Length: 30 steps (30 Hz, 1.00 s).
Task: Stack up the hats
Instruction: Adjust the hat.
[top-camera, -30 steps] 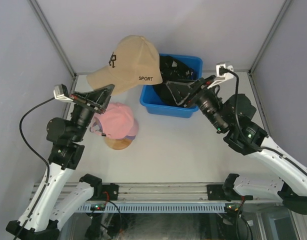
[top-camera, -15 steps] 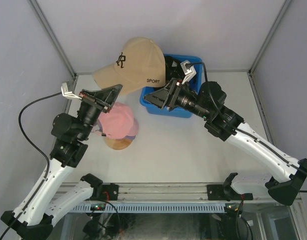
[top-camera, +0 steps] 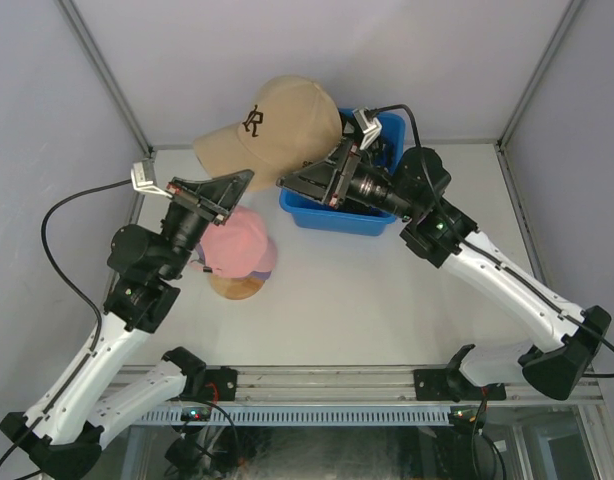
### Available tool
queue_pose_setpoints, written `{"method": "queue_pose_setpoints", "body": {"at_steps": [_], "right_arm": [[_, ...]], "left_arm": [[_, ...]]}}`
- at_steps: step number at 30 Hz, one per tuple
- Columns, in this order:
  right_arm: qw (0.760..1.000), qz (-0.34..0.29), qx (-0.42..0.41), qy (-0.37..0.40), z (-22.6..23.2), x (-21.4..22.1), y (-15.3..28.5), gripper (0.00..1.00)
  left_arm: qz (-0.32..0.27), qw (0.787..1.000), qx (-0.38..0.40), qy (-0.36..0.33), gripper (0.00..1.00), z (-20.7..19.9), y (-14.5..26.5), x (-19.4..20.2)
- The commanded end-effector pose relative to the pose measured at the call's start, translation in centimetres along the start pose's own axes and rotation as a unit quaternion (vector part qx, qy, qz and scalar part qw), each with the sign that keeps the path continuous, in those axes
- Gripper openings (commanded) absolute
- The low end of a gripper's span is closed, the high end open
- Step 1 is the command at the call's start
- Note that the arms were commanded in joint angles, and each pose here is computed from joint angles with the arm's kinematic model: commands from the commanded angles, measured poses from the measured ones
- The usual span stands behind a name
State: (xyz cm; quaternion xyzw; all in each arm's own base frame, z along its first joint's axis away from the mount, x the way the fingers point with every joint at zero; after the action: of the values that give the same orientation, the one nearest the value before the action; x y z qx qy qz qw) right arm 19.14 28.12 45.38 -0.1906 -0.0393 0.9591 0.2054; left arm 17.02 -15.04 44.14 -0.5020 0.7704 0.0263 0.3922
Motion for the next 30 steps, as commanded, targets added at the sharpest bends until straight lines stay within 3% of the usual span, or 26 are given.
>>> {"method": "queue_pose_setpoints", "body": {"at_steps": [1,17,30], "right_arm": [[0.999,0.015,-0.039,-0.009,1.9,-1.1,-0.5,0.54],[0.998,0.068,0.003,-0.011,-0.7,-0.1,-0.1,0.55],[0.999,0.030,-0.026,0.007,-1.8,-2.9,-2.1,0.56]], "left_arm": [[-0.045,0.997,0.067,-0.020,0.00,-3.2,0.4,-2.6],[-0.074,0.995,0.068,-0.006,0.00,-3.9,0.8,-3.7],[-0.048,0.997,0.062,0.029,0.00,-3.9,0.0,-2.6]]}}
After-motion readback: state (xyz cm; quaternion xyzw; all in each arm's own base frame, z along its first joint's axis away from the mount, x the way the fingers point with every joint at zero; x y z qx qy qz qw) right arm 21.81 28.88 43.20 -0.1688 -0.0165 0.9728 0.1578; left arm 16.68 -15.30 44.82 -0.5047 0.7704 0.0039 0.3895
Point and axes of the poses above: each gripper's point midway between its finger pads, its own y axis back along the fingers, its own z axis along the line the jaws close on, x = y × z, the point moved 8 cm from there along y, back along the fingers, and after that the axes turned 15 degrees about -y, right-handed, at the moved point
